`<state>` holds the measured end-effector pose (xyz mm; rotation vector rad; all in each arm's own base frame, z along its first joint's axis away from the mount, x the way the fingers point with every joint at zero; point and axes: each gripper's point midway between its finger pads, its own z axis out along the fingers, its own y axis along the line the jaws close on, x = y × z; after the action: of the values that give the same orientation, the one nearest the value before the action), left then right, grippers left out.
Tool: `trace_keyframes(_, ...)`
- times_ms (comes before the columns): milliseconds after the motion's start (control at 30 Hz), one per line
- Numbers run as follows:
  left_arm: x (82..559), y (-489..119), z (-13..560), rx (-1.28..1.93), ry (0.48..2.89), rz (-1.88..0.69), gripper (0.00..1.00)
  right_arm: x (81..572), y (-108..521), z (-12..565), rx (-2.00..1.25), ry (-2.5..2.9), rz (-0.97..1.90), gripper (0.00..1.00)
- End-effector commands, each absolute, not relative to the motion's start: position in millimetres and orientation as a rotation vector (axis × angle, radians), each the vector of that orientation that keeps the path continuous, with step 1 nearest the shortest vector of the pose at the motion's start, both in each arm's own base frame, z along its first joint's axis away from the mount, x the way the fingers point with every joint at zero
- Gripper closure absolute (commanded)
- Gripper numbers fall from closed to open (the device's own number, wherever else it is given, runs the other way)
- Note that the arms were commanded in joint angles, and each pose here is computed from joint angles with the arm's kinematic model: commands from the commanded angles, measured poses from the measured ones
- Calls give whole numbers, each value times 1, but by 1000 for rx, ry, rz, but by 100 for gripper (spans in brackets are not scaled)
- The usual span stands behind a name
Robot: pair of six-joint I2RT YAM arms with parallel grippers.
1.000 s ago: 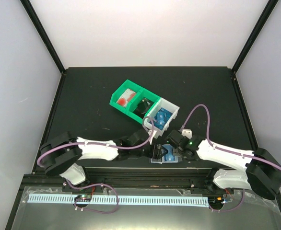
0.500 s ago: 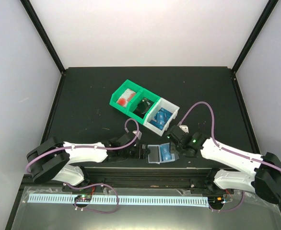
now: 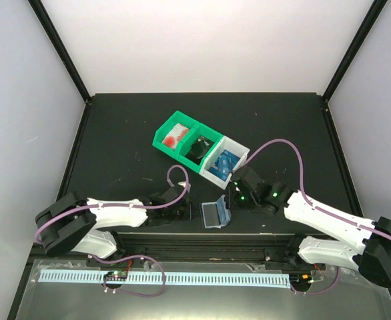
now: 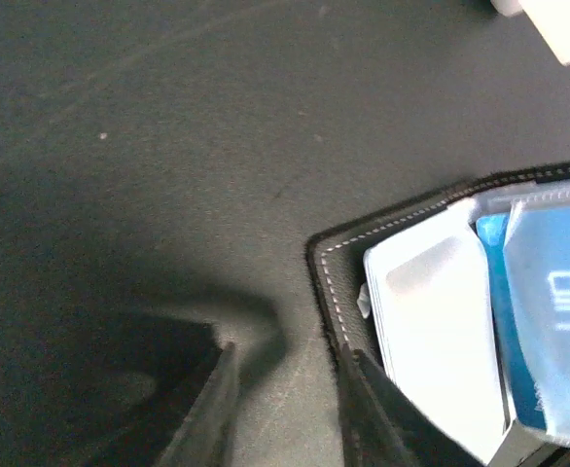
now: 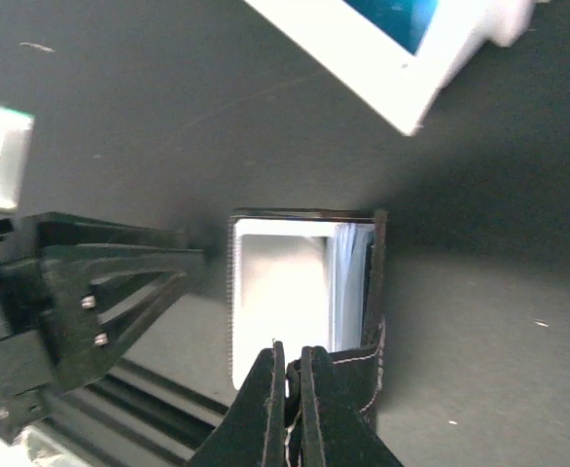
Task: Put the credit cards into the card holder
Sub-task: Close the card holder at the center of the board.
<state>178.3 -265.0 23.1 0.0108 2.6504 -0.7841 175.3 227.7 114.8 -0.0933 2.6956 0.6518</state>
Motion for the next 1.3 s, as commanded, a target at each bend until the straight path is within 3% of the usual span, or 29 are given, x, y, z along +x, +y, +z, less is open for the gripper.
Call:
trace_keyframes(0,166,-241,-2,8,2745,-650,73,174,261,134,-170,2636,879,99)
trace_keyframes(200,167,-243,-3,43,2738,-649,82,175,282,125,-205,2637,974,98)
trace_keyframes(767,178,-219,28,-107,2596,-643,79,171,323,63,-268,2733,1139,90)
trace_keyframes(1000,173,-226,58,-34,2511,-795,66,178,315,101,-286,2627,1115,53)
trace_keyframes(1100,170,-237,76,77,2455,-877,46,178,308,122,-277,2568,1127,45)
trace_keyframes(1267,167,-221,74,66,2470,-810,37,175,287,134,-207,2523,1097,36)
